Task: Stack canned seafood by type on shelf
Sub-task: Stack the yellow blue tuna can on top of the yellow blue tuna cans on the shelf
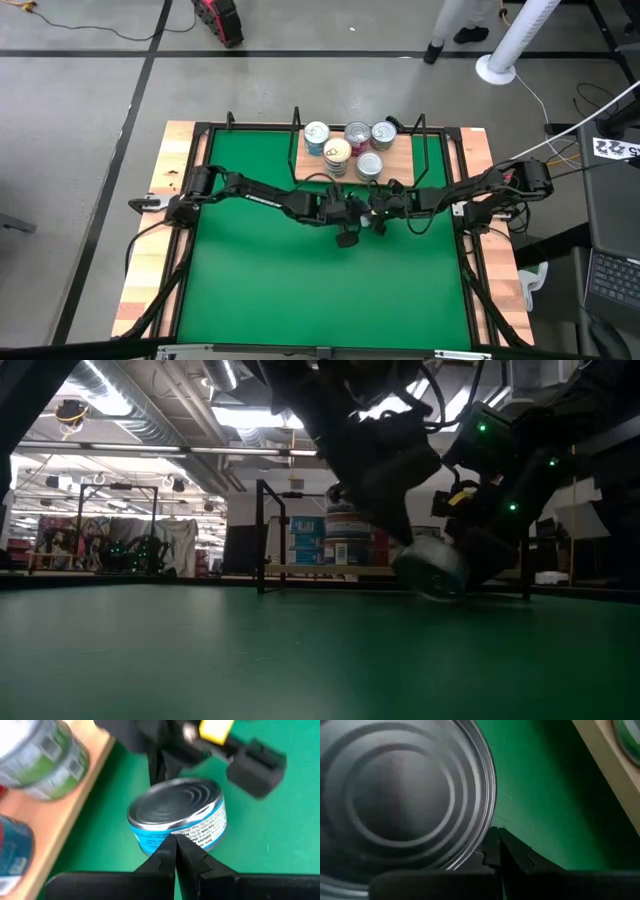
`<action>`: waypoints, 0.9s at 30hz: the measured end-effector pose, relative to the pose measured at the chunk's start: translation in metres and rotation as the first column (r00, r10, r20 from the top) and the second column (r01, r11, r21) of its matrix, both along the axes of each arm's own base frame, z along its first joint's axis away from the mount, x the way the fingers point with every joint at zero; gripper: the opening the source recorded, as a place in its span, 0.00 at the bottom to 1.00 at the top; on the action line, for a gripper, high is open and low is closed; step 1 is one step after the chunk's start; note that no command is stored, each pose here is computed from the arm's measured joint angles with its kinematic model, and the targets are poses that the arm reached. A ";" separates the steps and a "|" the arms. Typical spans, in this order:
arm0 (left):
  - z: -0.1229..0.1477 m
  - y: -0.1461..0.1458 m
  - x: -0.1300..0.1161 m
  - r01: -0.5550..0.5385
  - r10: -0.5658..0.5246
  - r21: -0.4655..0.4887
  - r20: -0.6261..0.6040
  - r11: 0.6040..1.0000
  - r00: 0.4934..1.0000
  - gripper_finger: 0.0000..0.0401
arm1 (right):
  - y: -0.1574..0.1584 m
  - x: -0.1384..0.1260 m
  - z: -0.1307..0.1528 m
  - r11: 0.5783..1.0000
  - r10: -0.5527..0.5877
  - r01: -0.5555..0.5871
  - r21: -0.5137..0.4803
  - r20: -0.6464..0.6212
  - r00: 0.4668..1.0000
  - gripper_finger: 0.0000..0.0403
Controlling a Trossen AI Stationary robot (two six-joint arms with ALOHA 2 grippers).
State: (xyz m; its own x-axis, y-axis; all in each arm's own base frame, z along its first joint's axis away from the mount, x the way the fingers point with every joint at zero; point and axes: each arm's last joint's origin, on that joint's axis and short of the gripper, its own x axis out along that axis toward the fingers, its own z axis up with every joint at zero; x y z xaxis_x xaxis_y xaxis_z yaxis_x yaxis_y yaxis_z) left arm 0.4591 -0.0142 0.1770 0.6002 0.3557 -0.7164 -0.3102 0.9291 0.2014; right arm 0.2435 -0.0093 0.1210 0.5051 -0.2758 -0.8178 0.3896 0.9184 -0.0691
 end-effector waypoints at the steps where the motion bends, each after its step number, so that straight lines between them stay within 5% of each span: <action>1: 0.002 0.000 0.001 -0.001 0.001 0.002 0.007 1.000 1.000 0.00 | 0.000 0.000 0.000 1.000 0.006 -0.006 -0.002 -0.001 1.000 0.01; 27: 0.002 0.003 0.004 0.034 -0.035 0.032 0.017 0.999 0.999 0.01 | 0.005 0.016 0.015 0.978 0.190 -0.194 0.081 0.054 0.980 0.01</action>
State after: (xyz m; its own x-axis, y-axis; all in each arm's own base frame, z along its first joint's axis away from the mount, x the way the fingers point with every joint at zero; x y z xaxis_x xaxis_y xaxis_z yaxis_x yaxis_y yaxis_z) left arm 0.4635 -0.0115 0.1787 0.6251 0.3571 -0.6941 -0.2816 0.9325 0.2261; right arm 0.2599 -0.0040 0.1361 0.5792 -0.1004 -0.8090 0.2064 0.9781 0.0264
